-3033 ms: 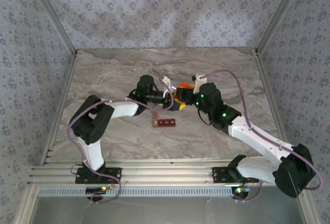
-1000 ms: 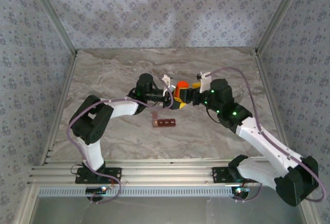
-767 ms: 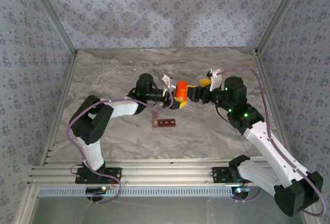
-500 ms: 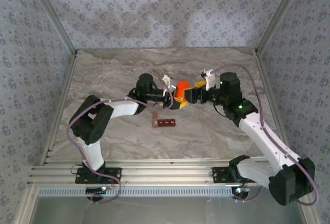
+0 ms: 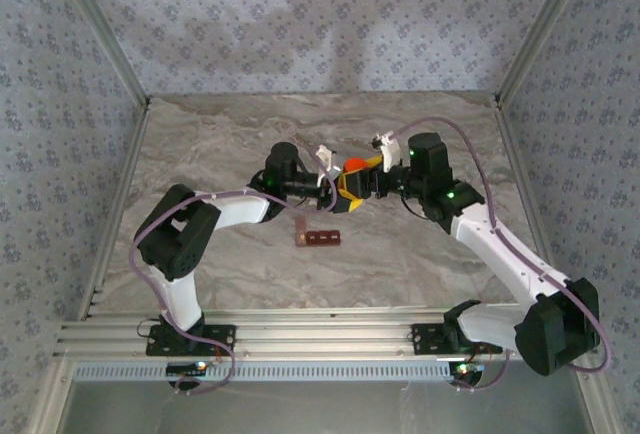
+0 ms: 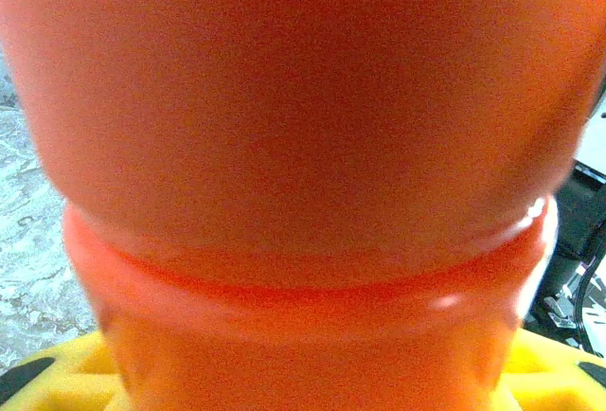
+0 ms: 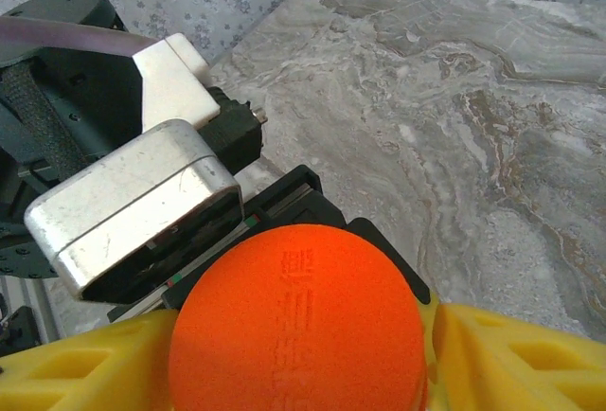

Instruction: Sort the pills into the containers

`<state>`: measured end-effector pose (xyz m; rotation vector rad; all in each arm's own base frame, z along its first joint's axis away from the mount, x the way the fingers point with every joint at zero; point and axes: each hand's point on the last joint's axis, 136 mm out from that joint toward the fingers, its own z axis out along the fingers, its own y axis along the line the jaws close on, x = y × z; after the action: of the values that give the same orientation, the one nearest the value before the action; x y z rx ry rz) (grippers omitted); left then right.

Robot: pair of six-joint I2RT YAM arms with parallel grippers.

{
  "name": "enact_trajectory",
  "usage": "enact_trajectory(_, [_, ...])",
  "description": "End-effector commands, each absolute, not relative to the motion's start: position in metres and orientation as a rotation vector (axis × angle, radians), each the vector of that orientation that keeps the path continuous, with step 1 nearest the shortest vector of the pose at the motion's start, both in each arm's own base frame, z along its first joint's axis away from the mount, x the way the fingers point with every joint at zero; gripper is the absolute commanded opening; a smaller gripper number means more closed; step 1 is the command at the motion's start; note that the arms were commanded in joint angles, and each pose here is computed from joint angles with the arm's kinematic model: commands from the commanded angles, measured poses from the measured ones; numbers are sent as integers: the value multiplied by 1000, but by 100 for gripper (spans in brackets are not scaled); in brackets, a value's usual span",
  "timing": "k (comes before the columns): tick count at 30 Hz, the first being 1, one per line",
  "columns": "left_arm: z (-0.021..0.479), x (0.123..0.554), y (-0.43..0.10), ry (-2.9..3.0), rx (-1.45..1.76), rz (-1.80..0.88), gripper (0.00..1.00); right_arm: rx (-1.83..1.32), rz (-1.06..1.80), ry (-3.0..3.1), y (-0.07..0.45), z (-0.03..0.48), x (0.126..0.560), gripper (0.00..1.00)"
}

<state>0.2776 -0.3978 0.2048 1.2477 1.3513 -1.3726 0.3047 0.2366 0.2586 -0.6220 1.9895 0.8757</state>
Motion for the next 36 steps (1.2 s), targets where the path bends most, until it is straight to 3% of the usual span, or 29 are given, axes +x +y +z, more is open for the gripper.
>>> enact_trajectory(1, [237,269,-399,1222,1290,-1364,0,-656,875,1949,242,272,306,69])
enact_trajectory(11, [236,268,-402,1221,1291,-1364,0,-662,883,1974,244,261,305,38])
enact_trajectory(13, [236,268,-402,1221,1290,-1364,0,-654,884,1972,244,260,305,36])
enact_trajectory(21, [234,271,-406,1230,1284,-1361,21,-532,807,1969,228,260,316,31])
enact_trajectory(23, [233,273,-406,1234,1281,-1357,28,-482,766,1971,220,260,322,30])
enact_trajectory(26, [230,274,-407,1249,1280,-1353,55,-398,718,1966,204,262,331,29])
enact_trajectory(27, [229,274,-407,1254,1284,-1354,59,-370,707,1965,198,263,334,29])
enact_trajectory(28, [227,274,-407,1266,1286,-1351,71,-336,694,1967,192,263,336,29])
enact_trajectory(29, [226,274,-406,1274,1288,-1349,99,-307,678,1965,185,263,339,29])
enact_trajectory(36, [230,269,-395,1300,1283,-1316,99,-173,565,1972,150,258,349,29])
